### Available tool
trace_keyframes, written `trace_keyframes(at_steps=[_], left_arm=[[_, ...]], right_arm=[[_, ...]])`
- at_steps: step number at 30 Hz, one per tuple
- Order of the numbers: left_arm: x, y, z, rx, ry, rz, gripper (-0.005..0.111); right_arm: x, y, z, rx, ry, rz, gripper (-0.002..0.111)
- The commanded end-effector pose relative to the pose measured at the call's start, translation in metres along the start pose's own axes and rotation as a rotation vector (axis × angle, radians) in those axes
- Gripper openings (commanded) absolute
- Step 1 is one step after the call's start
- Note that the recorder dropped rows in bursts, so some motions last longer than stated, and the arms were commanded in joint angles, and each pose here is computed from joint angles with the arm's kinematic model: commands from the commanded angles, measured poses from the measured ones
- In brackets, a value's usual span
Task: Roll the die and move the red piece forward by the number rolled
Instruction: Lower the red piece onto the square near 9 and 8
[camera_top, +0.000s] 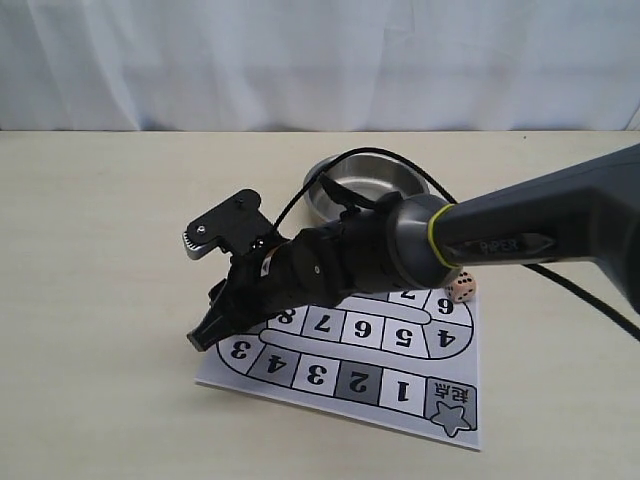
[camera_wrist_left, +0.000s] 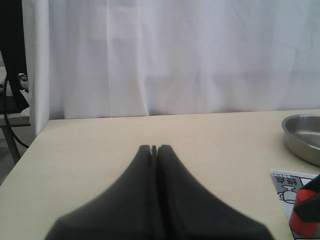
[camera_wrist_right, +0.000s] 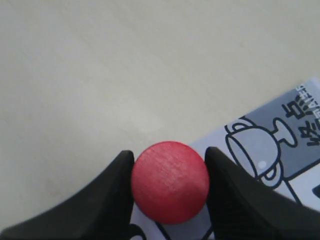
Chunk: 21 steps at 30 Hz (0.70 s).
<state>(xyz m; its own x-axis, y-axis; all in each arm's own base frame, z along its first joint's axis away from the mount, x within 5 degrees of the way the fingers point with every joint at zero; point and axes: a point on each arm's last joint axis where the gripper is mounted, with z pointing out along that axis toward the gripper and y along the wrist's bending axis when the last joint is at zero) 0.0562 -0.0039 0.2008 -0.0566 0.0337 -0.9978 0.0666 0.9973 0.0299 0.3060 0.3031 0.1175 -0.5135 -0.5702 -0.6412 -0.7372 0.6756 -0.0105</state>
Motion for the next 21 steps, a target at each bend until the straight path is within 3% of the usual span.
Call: trace_keyframes(at_steps=[1,21], left_arm=[[0.0006,-0.0002,0.0000,0.002,-0.003,-0.011,0.000],[0.0006,-0.0002,0.0000,0.002,-0.003,-0.011,0.000]], right_arm=[[0.0111,-0.0031,0.0063,-0.006,0.067,-0.007,0.005],[0.0103,-0.0033,0.0064,-0.003,0.058,0.014,0.057]])
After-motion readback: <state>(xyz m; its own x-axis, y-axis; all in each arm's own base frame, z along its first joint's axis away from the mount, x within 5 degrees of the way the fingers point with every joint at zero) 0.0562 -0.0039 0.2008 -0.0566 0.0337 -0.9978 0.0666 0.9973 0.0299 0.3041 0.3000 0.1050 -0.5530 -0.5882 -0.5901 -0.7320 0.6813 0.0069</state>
